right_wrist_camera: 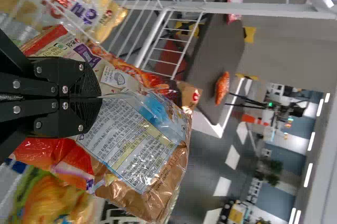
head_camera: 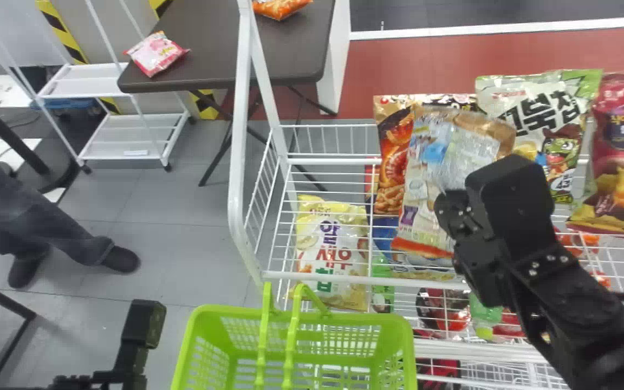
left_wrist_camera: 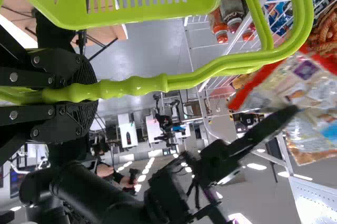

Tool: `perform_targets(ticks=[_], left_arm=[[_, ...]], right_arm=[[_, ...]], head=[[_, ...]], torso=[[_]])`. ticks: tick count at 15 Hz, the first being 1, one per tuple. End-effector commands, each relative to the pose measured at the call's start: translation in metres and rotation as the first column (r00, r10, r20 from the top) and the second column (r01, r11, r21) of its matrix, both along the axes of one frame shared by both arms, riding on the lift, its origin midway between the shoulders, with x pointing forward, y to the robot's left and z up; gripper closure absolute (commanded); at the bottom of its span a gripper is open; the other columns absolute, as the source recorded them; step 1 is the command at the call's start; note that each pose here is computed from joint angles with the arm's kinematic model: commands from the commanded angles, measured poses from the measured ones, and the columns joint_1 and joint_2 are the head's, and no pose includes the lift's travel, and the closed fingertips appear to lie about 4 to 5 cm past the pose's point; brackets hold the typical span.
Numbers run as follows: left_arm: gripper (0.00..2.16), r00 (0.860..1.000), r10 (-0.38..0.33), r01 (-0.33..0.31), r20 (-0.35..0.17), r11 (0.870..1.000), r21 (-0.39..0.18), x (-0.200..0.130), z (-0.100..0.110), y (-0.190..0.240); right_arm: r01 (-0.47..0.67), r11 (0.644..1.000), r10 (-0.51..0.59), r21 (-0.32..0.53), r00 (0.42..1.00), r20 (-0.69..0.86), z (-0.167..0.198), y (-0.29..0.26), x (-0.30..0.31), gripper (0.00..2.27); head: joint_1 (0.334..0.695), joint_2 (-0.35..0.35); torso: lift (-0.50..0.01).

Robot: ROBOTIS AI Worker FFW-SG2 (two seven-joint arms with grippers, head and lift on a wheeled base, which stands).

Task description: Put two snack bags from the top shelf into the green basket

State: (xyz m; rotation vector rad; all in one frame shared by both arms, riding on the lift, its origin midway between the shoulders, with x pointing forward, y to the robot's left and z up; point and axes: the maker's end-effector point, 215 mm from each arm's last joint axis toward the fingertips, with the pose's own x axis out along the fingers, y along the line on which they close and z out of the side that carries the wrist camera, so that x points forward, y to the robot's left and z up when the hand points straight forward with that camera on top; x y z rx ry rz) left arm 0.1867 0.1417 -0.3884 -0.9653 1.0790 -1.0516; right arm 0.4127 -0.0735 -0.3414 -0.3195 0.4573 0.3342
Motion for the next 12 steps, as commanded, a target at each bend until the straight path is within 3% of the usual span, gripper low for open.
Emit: perform_targets(ticks=[1,4,7,12], left_arm=[[2.15,1.000,0.000,0.000,-0.013,1.000,-0.002,-0.002,0.000,0.000],[2.15,1.000,0.000,0.000,-0.013,1.000,-0.002,-0.002,0.000,0.000],[2.15,1.000,-0.003,0.003,-0.012,1.000,-0.002,-0.002,0.000,-0.001],[2.15,1.000,-0.003,0.003,-0.011,1.000,0.001,-0.002,0.000,-0.001]], right_arm=[[0.026,0.999,-0.030,-0.030,0.993,-0.117,-0.007,-0.018,-0.037,2.24],[0.037,0.998,-0.051,-0.059,0.962,-0.268,-0.025,-0.034,-0.081,2.24],[-0.037,0.999,0.040,0.016,0.954,-0.296,-0.012,-0.008,-0.100,2.24],[-0.139,0.988,0.153,0.071,0.942,-0.298,-0.004,0.034,-0.122,2.24]], head=[[0.695,0.137],[0.695,0.111],[0.695,0.098],[0.695,0.211]], torso=[[-0.001],[-0.001],[-0.001],[-0.001]])
